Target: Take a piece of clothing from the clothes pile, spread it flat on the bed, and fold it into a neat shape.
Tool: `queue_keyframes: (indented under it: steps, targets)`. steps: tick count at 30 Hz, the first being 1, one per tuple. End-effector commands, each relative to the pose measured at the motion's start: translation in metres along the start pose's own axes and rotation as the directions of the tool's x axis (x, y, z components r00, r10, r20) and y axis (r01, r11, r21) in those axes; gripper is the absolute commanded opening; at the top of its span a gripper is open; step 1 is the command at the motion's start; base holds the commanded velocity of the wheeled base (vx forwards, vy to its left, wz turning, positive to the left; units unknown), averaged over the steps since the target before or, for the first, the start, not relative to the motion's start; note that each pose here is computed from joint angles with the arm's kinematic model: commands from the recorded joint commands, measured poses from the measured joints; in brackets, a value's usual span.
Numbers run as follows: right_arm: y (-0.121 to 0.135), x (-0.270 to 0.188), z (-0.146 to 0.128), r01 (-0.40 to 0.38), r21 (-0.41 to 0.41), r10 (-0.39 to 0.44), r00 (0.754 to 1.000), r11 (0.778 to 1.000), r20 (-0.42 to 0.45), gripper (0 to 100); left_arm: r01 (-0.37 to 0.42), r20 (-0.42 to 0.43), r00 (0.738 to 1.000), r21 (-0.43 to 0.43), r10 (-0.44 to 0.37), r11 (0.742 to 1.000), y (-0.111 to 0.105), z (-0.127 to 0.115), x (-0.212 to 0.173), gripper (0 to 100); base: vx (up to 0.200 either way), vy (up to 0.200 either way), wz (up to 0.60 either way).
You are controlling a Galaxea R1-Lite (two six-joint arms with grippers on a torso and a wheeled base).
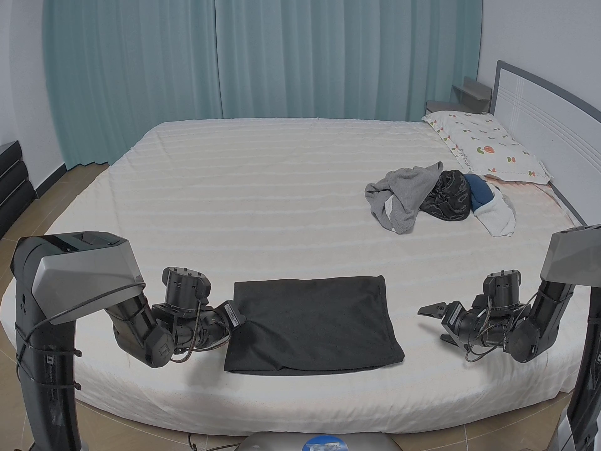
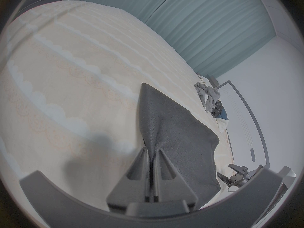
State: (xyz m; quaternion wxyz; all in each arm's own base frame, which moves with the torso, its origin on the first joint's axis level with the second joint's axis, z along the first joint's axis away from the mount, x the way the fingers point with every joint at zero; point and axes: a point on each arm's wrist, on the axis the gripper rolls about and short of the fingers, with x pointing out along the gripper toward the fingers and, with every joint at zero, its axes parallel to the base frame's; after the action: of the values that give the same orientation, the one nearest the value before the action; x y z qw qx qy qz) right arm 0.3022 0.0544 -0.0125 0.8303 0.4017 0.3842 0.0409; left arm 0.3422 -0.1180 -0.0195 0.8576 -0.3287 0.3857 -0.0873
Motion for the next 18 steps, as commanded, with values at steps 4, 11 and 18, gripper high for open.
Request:
queue_keyframes:
  steps: [4,11,18]
  targets:
    - [-0.0010,0.0004,-0.0009,0.004,0.001,-0.004,1.000,1.000,-0.004,100,0.000,0.009,1.000,-0.031,0.000,1.000,0.0007,0.0029,-0.0007,0,0.000,0.000,0.00]
    - [-0.0013,0.0002,-0.0012,0.005,0.002,-0.005,1.000,1.000,-0.005,100,-0.007,0.020,1.000,-0.041,0.008,0.999,0.0010,0.0036,-0.0013,0,0.000,0.000,0.00]
    - [-0.0013,0.0002,-0.0012,0.005,0.002,-0.005,1.000,1.000,-0.005,100,-0.008,0.025,1.000,-0.042,0.009,0.999,0.0010,0.0049,-0.0026,0,0.000,0.171,0.00]
